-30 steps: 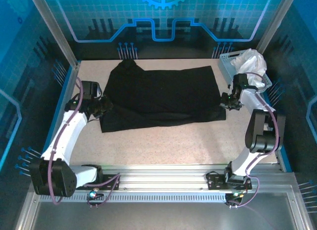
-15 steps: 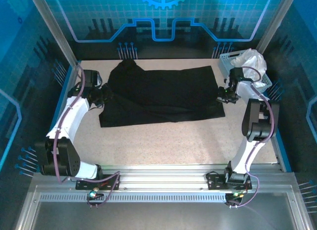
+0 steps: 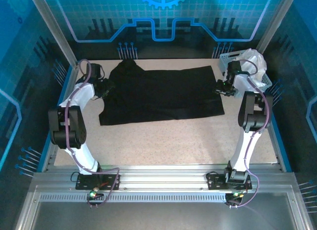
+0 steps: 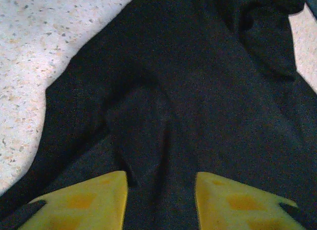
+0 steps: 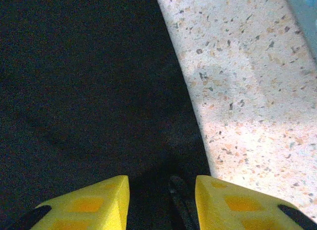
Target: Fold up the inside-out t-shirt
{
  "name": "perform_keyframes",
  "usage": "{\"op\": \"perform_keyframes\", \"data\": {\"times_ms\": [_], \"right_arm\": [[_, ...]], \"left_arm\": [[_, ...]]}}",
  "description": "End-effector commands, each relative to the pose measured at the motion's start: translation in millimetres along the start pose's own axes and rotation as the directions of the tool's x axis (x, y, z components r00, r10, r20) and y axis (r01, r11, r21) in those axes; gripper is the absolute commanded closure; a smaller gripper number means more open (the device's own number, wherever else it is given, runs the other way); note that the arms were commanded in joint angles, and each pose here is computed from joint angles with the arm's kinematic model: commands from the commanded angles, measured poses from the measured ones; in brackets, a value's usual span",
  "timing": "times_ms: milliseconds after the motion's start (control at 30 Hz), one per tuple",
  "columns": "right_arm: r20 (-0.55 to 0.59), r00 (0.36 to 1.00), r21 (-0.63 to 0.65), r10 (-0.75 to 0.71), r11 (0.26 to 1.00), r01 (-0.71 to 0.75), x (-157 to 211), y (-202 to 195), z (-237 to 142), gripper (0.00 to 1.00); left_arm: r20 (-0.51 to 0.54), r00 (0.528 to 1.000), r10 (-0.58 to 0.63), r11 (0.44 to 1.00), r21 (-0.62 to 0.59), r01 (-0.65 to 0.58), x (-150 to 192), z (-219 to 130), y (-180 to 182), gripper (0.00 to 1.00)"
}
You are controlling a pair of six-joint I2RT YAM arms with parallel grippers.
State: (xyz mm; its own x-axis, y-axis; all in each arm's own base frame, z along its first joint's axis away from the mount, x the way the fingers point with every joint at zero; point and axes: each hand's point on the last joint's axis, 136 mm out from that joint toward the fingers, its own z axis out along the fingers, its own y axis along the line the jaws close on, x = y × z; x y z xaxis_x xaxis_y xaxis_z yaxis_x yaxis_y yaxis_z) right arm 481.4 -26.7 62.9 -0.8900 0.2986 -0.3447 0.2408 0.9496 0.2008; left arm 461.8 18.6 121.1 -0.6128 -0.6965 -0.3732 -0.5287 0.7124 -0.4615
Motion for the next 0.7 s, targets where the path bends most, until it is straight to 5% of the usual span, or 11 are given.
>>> {"op": "perform_keyframes", "data": {"times_ms": [0, 267, 667], "right_arm": [[0.041, 0.997, -0.019, -0.058, 0.998, 0.059, 17, 23, -34, 0.59], [-0.074, 0.976, -0.066, -0.206, 0.977, 0.202, 78, 70, -9, 0.56], [-0.088, 0.971, -0.029, -0.221, 0.975, 0.219, 36, 82, 29, 0.61]], "left_arm": [[0.105, 0.994, -0.019, 0.998, 0.065, 0.012, -8, -35, -8, 0.48], [0.001, 1.000, 0.019, 0.979, 0.202, -0.019, 90, -36, -5, 0.40], [-0.029, 0.997, 0.067, 0.992, 0.108, -0.063, 111, -1, 31, 0.39]]}}
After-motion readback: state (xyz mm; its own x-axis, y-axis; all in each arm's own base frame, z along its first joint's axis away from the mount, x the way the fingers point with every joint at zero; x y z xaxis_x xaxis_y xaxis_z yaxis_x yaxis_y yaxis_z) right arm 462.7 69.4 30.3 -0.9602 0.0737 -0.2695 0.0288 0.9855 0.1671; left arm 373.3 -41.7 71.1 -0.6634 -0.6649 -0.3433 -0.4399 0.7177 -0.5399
